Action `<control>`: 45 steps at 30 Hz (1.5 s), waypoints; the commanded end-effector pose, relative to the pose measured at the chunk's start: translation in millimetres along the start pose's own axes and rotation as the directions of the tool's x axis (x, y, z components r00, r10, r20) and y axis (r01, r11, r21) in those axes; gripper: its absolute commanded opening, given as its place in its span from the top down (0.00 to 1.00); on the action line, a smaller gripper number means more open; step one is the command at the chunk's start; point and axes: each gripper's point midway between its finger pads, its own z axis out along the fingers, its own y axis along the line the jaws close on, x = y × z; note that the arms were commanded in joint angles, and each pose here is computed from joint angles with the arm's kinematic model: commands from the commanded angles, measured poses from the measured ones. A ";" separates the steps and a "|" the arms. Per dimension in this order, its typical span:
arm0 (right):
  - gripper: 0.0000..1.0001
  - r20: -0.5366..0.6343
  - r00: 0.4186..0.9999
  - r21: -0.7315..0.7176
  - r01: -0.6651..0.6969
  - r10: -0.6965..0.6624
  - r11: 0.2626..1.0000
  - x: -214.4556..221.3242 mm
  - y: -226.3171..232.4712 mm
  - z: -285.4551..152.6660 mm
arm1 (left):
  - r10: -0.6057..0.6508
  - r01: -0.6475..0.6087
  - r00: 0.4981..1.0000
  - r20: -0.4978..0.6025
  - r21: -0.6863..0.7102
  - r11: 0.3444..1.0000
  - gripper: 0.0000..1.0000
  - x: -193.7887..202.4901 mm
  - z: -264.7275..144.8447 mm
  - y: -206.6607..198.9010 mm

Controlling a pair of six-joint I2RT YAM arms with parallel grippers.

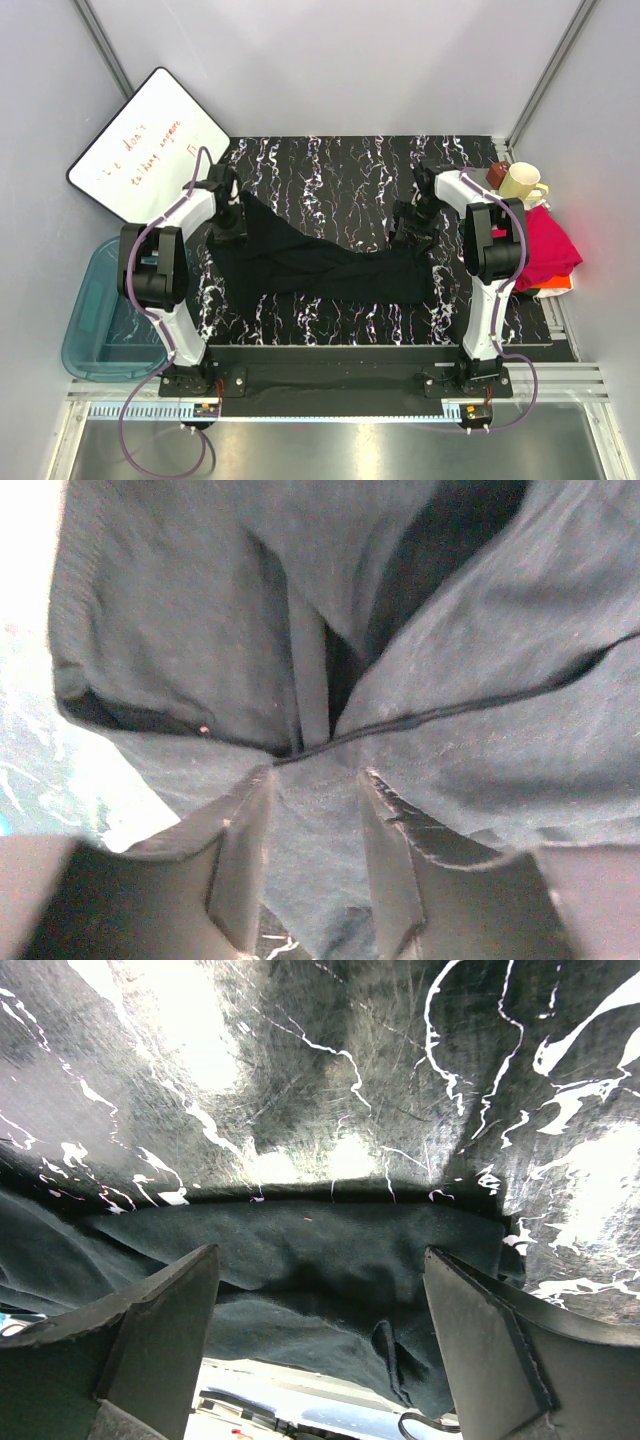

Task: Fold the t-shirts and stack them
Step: Flatten out the tshirt

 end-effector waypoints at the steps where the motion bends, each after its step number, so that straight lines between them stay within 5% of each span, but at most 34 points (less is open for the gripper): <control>1: 0.09 0.016 1.000 -0.020 0.016 -0.016 1.000 -6.7 5.5 -6.0 | 0.007 -0.006 1.000 -0.014 0.042 0.999 0.61 8.9 2.8 -5.2; 5: 0.09 0.015 1.000 -0.022 0.016 -0.016 1.000 -6.8 5.7 -5.5 | 0.012 -0.011 0.999 -0.040 0.034 0.999 0.62 18.7 7.2 -1.8; 8: 0.09 0.017 1.000 -0.022 0.012 -0.011 1.000 -7.5 5.6 -5.9 | 0.015 -0.013 0.998 -0.056 0.029 0.999 0.79 25.5 9.6 0.3; 10: 0.09 0.020 1.000 -0.022 0.014 -0.014 1.000 -7.4 6.1 -6.5 | 0.017 -0.015 0.999 -0.049 0.028 0.999 1.00 25.4 7.3 0.8; 18: 0.09 0.018 1.000 -0.018 0.010 -0.010 1.000 -5.1 5.3 -6.1 | -0.005 0.003 0.994 0.106 0.023 1.000 1.00 -7.1 -37.9 -1.5; 25: 0.11 0.020 1.000 0.035 -0.020 0.019 0.999 -3.5 -5.4 -2.7 | -0.105 0.091 0.928 0.357 0.056 0.994 1.00 -66.5 -112.5 -9.8; 33: 0.13 0.050 0.998 0.093 -0.032 0.028 0.995 -7.3 -16.5 -2.2 | -0.124 0.093 0.895 0.429 0.091 0.991 1.00 -80.8 -141.2 -14.8; 38: 0.59 -0.020 0.999 0.130 -0.029 0.032 0.991 1.7 -27.1 20.6 | -0.139 0.092 0.863 0.486 0.119 0.989 1.00 -91.1 -165.9 -18.2; 42: 0.55 -0.032 0.999 0.204 0.018 -0.012 0.979 6.2 -35.4 25.2 | -0.138 0.079 0.849 0.510 0.136 0.988 1.00 -98.6 -178.7 -22.0; 45: 0.42 0.029 0.999 0.212 0.034 -0.041 0.977 1.3 -32.9 7.0 | -0.139 0.080 0.852 0.505 0.137 0.987 1.00 -96.7 -177.5 -22.1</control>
